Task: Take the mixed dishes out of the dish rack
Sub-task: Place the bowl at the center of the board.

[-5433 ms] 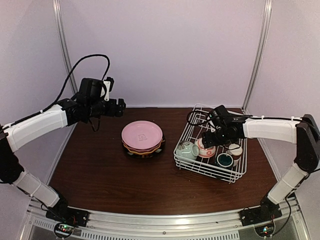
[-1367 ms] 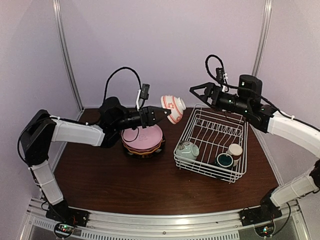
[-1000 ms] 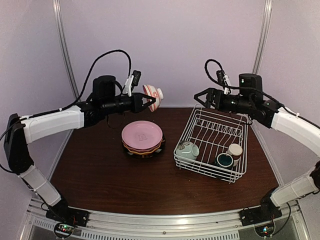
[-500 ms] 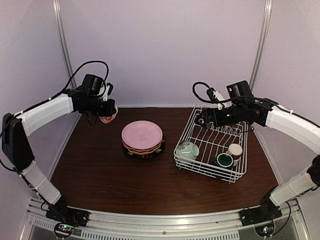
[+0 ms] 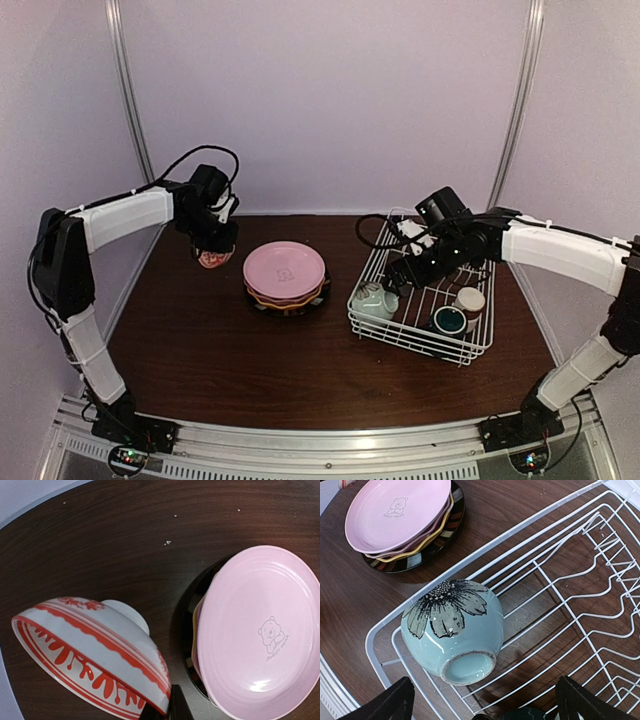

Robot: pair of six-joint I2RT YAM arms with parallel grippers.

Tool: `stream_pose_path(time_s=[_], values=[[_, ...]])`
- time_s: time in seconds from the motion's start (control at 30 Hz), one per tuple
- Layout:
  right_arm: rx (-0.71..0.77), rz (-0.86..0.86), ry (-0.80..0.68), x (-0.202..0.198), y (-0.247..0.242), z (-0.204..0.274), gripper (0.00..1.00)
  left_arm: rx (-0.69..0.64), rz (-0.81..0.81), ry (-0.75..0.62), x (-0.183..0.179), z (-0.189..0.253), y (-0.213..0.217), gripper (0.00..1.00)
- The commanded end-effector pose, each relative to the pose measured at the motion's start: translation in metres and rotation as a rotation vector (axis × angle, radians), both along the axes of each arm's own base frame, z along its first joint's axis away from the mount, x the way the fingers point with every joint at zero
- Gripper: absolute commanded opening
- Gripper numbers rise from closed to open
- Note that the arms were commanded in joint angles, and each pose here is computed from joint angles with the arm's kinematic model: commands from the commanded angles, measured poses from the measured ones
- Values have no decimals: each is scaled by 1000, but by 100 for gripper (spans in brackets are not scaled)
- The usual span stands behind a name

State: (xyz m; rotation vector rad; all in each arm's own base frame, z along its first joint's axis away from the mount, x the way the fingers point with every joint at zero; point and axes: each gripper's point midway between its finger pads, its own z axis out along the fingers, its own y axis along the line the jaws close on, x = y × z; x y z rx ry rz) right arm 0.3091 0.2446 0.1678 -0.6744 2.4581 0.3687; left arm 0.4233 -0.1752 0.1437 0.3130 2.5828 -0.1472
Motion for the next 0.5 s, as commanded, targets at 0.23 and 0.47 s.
stream_pose_path(time_s=[0.23,0.47], values=[[-95,-18,24,1,-10,-23,100,252,-40,126,20,-32,32,0],[-108,-19,35,-1,-12,-27,100,362,-67,213,13,-55,45,0]])
